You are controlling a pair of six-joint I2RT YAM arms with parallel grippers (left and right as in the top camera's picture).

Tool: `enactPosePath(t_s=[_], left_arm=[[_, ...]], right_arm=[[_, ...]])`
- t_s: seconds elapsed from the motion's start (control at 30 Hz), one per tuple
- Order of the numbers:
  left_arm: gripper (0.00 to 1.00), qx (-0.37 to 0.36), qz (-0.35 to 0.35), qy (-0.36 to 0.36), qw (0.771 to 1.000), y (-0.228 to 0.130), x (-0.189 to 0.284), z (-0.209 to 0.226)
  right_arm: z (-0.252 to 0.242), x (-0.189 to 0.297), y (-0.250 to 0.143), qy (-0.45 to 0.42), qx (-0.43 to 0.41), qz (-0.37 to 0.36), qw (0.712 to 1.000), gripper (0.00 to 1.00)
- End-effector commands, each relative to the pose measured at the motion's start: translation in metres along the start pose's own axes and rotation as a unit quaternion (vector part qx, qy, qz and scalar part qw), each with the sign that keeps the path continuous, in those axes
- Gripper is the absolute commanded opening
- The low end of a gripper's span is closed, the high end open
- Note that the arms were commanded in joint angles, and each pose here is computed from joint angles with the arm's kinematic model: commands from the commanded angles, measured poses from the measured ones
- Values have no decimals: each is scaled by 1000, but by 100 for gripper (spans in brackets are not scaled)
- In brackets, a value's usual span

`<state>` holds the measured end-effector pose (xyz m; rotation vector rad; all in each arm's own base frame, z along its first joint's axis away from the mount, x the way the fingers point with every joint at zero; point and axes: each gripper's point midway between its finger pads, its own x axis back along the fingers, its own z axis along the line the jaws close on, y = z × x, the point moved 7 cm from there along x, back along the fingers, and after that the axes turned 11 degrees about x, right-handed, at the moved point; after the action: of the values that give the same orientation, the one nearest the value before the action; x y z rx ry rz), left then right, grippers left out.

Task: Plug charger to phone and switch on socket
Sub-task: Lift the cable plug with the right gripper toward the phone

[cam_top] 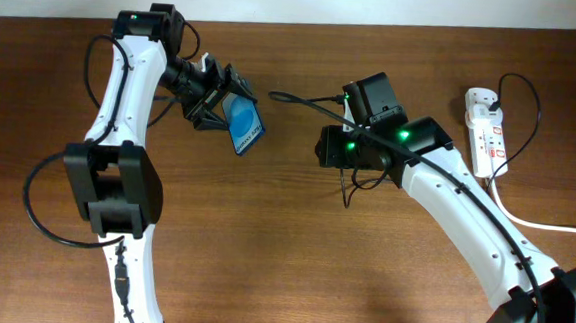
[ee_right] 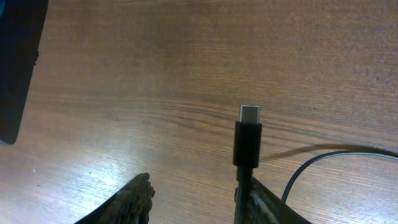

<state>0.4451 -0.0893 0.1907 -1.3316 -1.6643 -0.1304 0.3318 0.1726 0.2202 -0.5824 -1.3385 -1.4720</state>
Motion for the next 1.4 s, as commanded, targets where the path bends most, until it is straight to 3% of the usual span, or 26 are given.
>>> enactPosePath(t_s=[0.0,0.47,0.57,0.63,0.77,0.87,0.93,1.03,1.07,1.2,1.37], left_arm=[[0,-4,0,-11,1000,-3,3,-7],[0,-4,1,-11,1000,-3,3,-7],[0,-4,1,-11,1000,-3,3,-7],[0,-4,1,-11,1000,-3,3,-7],[0,-5,1,-11,1000,-3,3,-7],[0,-7,1,-11,1000,-3,3,-7],[0,-9,-1,-10,1000,-3,3,-7],[0,-15,-4,-12,1000,-2,3,-8],[0,-16,-5,-13,1000,-1,3,-8],[0,-20,-8,-15,1000,0,3,-9],[0,-20,-8,-15,1000,0,3,-9]], right_arm=[[-1,-4,1,-11,-2,-3,1000,61],[-10,-3,-1,-51,-4,-2,999,64],[-9,-3,-1,-49,-3,-2,999,33],[-6,-3,-2,-34,0,2,999,6],[12,-1,1,52,106,-3,993,4],[39,20,-2,175,239,-28,955,4],[52,36,-5,231,262,-44,936,4],[55,39,-12,239,261,-30,935,4],[56,37,-14,227,264,-25,937,4],[30,16,-11,29,255,-9,966,4],[-20,-53,-29,-168,186,83,965,4]])
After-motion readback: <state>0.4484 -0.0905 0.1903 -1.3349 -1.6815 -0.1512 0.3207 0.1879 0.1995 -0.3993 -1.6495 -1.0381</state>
